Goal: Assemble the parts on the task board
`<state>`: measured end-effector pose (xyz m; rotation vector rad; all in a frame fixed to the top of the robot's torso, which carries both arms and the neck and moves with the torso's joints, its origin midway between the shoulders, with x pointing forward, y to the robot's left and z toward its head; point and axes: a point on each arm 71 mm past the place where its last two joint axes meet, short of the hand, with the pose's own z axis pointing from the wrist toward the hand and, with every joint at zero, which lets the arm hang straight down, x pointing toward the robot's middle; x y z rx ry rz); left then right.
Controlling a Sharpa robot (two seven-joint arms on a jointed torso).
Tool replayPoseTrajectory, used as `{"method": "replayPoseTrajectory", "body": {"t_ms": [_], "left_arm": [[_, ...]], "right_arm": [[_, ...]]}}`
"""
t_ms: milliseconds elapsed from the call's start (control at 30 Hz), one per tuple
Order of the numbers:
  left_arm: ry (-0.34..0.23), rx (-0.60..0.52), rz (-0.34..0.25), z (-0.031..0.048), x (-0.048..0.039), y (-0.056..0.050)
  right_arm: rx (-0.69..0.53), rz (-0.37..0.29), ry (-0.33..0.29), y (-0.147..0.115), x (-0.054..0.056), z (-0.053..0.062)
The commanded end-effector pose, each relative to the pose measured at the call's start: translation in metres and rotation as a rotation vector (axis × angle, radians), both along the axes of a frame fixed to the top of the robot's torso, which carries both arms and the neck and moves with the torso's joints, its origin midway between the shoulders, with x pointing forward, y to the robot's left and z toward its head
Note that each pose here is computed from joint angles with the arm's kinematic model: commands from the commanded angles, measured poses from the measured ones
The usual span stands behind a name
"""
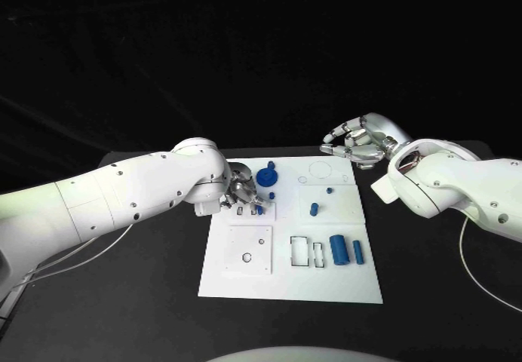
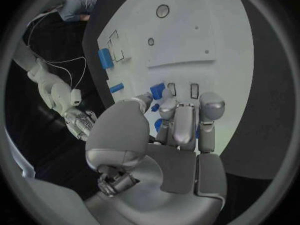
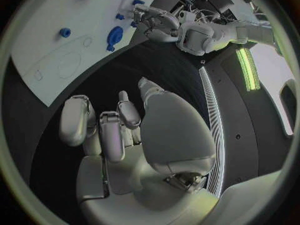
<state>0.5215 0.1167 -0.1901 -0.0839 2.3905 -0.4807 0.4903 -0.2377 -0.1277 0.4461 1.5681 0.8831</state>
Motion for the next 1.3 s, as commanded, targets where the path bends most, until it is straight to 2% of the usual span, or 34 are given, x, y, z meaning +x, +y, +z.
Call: {"method": "replayPoseTrajectory", "body": {"t_ms": [33,367,667,1033,1300], "left_arm": [[0.038,-0.026,-0.026,-0.0008,-0.0024,-0.004],[0.048,-0.083,-0.008,0.0000,-0.0012,-0.002],[0.034,-0.113,0.019,0.0028,-0.0008,0.006],[-0.038,-0.123,0.037,0.0064,-0.0029,0.019],[-0.089,-0.112,0.028,0.0053,-0.0078,0.021]], "right_arm": [[-0.011,0.007,0.009,0.001,0.000,-0.001],[-0.022,0.005,0.020,0.000,0.001,-0.003],[-0.027,0.005,0.026,-0.001,0.001,-0.004],[-0.027,0.002,0.025,-0.003,0.001,-0.005],[-0.027,0.000,0.029,-0.005,0.000,-0.006]]}}
